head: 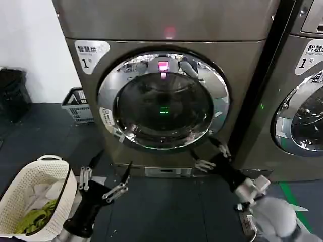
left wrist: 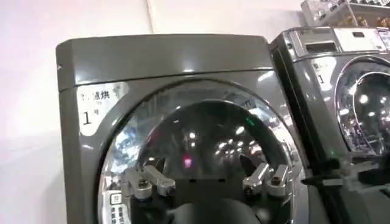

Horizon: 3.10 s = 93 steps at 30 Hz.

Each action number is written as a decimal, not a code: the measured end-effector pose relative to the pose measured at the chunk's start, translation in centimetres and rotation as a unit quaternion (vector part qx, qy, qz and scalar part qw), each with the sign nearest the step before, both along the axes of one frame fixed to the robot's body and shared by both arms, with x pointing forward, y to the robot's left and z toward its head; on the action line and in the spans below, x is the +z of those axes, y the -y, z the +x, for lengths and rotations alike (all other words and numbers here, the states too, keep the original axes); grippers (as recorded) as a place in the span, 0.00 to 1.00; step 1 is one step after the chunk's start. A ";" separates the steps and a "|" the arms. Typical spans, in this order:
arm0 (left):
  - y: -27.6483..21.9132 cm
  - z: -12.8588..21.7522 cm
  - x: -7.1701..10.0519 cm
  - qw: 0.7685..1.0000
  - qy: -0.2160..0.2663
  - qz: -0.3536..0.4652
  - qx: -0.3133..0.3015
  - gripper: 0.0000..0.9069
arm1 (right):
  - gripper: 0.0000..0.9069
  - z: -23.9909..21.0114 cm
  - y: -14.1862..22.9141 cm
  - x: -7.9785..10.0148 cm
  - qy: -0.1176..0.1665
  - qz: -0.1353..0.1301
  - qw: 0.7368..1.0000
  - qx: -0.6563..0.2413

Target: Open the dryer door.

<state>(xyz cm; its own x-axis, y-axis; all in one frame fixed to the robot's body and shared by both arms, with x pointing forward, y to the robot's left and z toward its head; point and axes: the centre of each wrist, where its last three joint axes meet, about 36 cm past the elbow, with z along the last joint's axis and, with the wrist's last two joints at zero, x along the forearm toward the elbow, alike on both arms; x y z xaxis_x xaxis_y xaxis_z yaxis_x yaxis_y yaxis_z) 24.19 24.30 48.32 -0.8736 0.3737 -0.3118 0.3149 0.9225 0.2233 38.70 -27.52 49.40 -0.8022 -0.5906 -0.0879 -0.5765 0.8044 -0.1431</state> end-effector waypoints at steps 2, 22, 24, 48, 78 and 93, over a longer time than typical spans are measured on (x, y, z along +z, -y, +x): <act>0.0 0.0 0.0 1.000 0.000 0.000 0.000 1.00 | 1.00 1.0 -0.4 0.5 0.004 0.000 1.000 0.010; 0.0 0.0 -0.1 1.000 -0.001 0.003 0.003 1.00 | 1.00 7.5 -6.9 3.0 0.032 -0.013 0.994 0.101; 0.1 0.0 -0.1 1.000 -0.001 0.004 0.003 1.00 | 1.00 8.1 -7.7 3.1 0.033 -0.013 0.994 0.107; 0.2 0.3 -0.2 1.000 0.001 0.003 0.005 1.00 | 1.00 12.0 -13.2 2.6 0.020 -0.023 0.989 0.144; 0.0 0.5 0.0 1.000 0.005 0.005 0.007 1.00 | 1.00 14.4 -19.2 2.1 0.010 -0.034 0.983 0.178; 0.0 0.7 -0.2 1.000 0.004 0.004 0.008 1.00 | 1.00 15.0 -22.9 2.4 0.016 -0.026 0.986 0.167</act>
